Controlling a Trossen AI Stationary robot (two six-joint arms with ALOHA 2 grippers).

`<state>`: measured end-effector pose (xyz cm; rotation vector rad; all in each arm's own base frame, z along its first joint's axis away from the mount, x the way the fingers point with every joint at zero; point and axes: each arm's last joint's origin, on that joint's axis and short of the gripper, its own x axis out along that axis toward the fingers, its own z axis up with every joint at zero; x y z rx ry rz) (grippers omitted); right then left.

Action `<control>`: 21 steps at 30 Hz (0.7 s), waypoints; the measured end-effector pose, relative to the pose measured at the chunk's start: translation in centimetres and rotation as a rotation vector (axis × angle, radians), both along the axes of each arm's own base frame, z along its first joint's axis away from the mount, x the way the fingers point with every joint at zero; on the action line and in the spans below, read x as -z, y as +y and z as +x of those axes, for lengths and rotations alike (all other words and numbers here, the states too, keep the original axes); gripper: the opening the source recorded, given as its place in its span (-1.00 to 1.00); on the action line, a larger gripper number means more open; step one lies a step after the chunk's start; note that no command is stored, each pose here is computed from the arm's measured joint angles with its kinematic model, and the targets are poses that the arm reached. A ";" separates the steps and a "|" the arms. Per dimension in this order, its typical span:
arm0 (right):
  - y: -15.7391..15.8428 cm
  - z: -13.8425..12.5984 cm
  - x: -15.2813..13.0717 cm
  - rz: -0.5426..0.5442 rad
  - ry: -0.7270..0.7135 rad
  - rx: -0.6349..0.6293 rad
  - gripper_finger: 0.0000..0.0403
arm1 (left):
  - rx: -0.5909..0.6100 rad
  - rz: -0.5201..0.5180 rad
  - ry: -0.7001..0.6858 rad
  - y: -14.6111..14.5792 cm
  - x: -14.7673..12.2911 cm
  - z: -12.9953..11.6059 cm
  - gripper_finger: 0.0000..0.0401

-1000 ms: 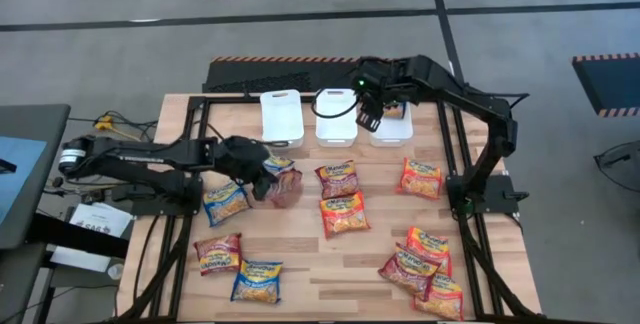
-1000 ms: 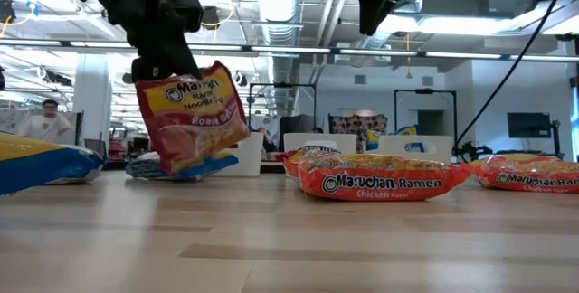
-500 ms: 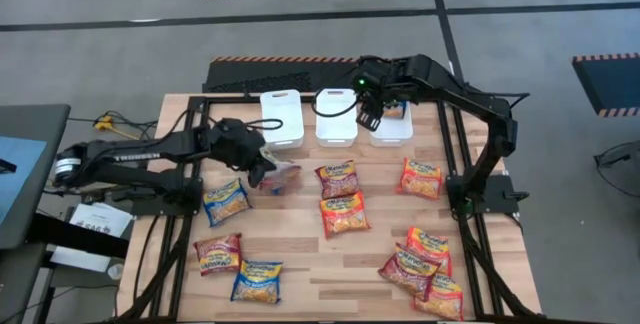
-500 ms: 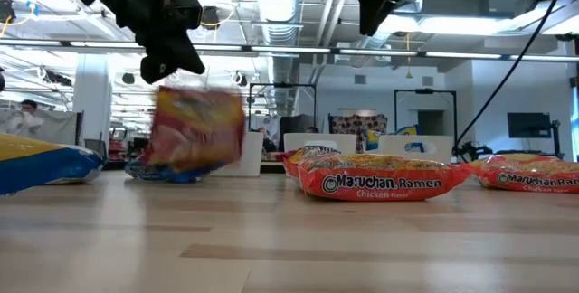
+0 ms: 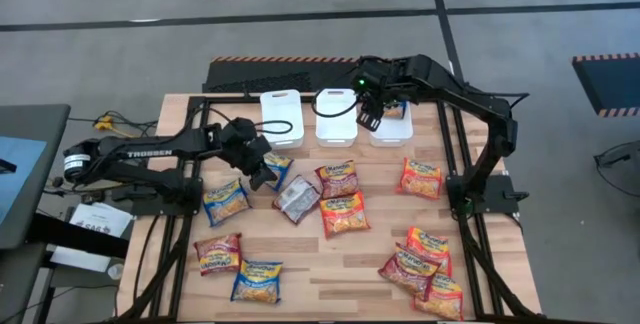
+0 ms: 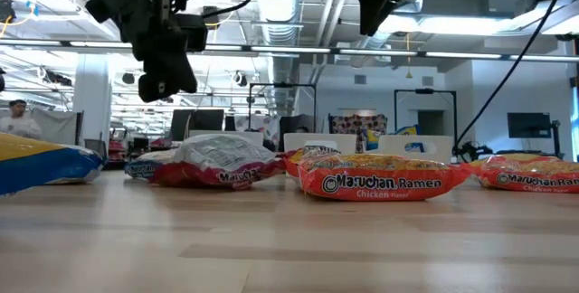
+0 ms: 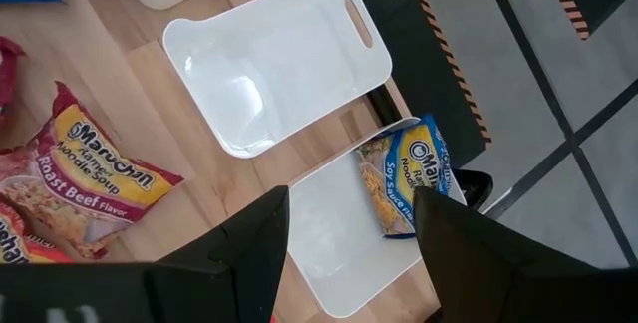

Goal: Sort Maruchan noodles
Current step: Put the red noodle pack into the middle white bin

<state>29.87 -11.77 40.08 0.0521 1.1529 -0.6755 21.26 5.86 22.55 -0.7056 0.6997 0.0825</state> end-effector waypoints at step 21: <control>0.5 -0.5 0.3 0.047 0.022 0.070 0.19 | -0.070 0.118 -0.104 -5.5 -1.0 1.9 -0.49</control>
